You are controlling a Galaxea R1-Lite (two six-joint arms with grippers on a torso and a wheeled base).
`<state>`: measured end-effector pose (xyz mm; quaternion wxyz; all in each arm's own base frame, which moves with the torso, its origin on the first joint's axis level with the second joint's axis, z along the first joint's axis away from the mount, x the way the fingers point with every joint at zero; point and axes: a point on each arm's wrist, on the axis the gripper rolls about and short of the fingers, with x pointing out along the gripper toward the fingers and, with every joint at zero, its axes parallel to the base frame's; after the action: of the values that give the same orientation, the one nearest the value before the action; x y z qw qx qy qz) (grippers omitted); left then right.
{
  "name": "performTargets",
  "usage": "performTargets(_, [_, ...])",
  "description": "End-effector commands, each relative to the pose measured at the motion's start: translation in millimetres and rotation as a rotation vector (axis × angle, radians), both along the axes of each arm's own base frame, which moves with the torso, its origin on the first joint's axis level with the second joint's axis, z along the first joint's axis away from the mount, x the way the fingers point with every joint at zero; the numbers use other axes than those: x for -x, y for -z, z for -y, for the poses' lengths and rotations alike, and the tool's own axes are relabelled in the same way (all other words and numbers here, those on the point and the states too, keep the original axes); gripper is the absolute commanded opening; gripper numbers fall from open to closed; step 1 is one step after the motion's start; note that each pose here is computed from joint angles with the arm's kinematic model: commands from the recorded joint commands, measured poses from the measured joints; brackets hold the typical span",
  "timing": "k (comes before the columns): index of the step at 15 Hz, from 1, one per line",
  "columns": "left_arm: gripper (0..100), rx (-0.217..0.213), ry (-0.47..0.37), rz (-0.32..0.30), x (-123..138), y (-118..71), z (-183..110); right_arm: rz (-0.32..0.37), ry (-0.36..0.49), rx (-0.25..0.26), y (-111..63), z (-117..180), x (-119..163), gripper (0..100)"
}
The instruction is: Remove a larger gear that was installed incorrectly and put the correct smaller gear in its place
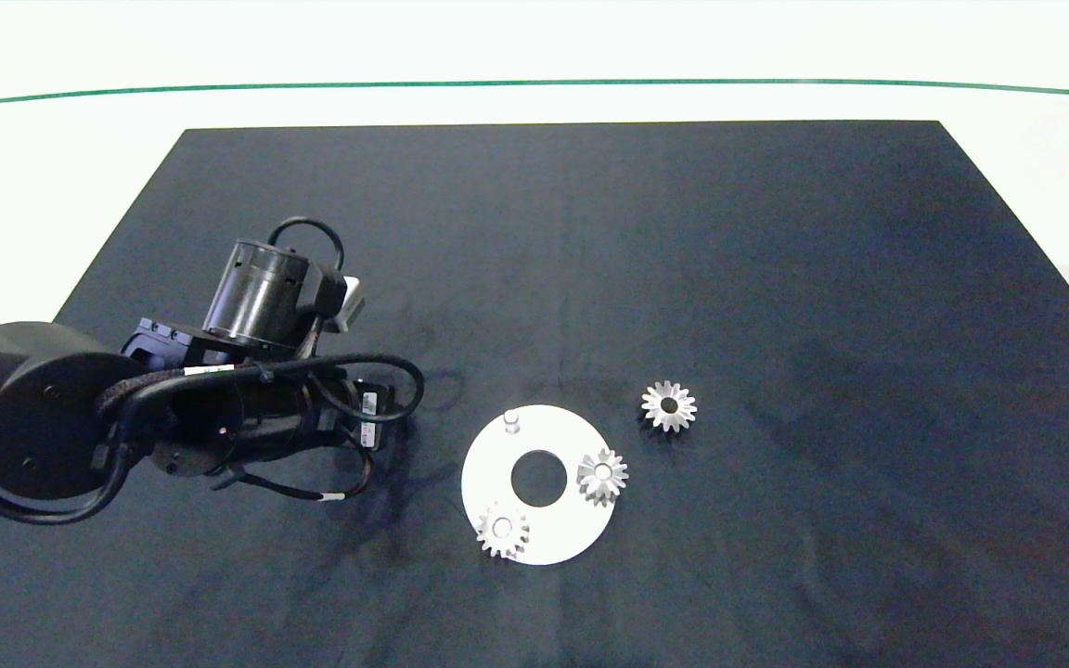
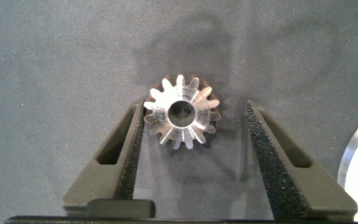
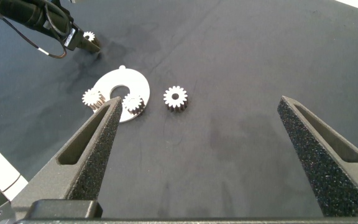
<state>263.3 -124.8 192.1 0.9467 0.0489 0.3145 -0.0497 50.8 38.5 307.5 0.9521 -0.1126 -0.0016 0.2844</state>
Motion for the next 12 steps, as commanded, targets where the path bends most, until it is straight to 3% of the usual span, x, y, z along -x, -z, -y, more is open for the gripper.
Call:
performTargets(1, [56, -0.001, -0.001, 0.002, 0.7, -0.2, -0.3, 0.008, 0.000, 0.007, -0.2, 0.8, 0.9, 100])
performTargets(12, [35, -0.002, -0.016, 0.022, -1.9, 0.9, 0.6, 0.007, -0.002, 0.010, 0.0, 0.1, 0.2, 100])
